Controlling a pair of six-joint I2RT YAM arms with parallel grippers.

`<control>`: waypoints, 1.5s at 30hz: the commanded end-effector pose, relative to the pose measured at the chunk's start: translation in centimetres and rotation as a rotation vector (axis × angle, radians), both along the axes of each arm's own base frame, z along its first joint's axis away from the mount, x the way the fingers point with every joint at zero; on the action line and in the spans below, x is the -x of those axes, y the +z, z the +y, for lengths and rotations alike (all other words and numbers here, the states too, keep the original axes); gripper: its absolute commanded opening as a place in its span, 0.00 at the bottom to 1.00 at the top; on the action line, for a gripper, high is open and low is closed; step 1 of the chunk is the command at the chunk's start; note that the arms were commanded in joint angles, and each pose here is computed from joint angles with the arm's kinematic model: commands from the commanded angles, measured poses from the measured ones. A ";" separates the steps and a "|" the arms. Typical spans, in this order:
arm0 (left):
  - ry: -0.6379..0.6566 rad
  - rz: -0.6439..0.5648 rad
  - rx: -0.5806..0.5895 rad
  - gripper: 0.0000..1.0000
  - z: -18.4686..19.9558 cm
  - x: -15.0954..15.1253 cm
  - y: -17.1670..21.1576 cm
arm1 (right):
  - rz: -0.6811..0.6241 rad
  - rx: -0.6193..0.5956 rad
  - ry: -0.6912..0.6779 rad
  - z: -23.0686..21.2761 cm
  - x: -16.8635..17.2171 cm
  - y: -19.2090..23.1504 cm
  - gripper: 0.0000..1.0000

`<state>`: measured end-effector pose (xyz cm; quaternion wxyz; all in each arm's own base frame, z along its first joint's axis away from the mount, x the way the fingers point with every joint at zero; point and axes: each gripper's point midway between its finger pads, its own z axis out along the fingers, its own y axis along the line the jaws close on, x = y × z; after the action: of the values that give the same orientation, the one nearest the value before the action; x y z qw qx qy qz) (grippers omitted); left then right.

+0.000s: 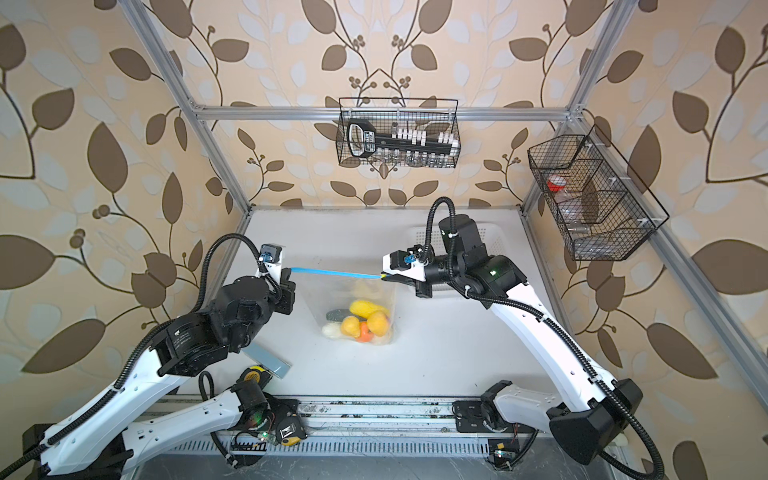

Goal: Place the food in the zip-top bag and seal the zipper

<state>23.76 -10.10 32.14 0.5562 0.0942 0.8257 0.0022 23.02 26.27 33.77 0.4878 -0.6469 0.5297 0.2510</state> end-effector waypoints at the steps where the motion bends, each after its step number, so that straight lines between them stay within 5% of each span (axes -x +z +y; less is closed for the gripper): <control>1: 0.111 -0.049 -0.015 0.00 2.6 -0.1 1.3 | -0.015 -0.012 0.010 -0.5 0.7 0.4 0.10; 25: 0.114 -0.044 -0.018 0.00 2.9 0.0 1.0 | -0.023 -0.012 -0.005 -1.1 0.5 0.2 0.10; 45: -0.046 -0.003 0.094 0.00 0.3 1.1 2.4 | -0.067 0.010 0.016 -0.3 2.6 0.9 0.10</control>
<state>23.14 -10.44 32.80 0.5477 0.1063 0.8294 -0.0294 21.51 26.15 33.97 0.4907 -0.6538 0.5248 0.2374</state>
